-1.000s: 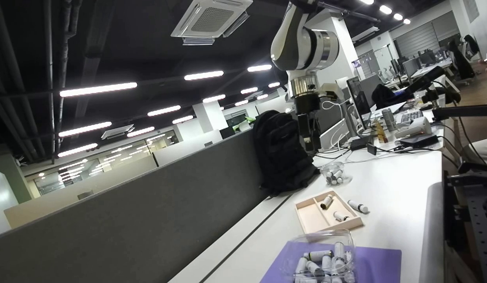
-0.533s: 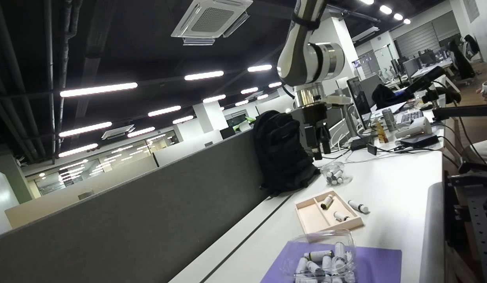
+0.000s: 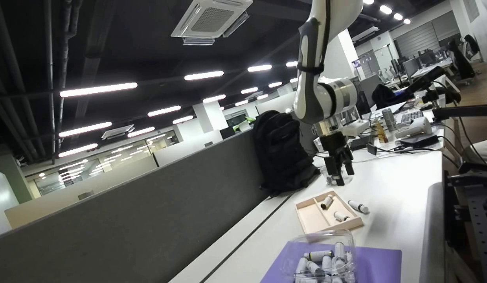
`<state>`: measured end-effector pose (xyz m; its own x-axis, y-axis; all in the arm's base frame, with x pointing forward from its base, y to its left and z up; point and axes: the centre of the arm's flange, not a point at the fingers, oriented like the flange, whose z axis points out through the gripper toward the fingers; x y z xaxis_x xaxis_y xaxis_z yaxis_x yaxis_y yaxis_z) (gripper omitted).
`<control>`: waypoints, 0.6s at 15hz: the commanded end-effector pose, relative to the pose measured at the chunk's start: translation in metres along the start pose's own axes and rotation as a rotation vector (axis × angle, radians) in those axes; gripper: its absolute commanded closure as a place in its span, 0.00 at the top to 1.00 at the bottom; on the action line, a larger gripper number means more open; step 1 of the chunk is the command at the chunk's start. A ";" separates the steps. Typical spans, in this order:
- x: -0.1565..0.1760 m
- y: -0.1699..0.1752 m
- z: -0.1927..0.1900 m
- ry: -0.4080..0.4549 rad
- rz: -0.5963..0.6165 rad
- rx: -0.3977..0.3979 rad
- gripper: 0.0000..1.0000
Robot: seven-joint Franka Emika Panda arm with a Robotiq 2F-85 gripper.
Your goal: Take the bottom bottle from the right compartment of the box and place it on the table
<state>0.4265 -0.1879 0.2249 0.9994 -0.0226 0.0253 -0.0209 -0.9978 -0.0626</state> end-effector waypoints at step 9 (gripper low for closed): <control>0.050 -0.022 0.068 0.000 -0.008 -0.015 1.00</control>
<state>0.4642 -0.1592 0.1666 0.9996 0.0130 0.0233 0.0142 -0.9986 -0.0519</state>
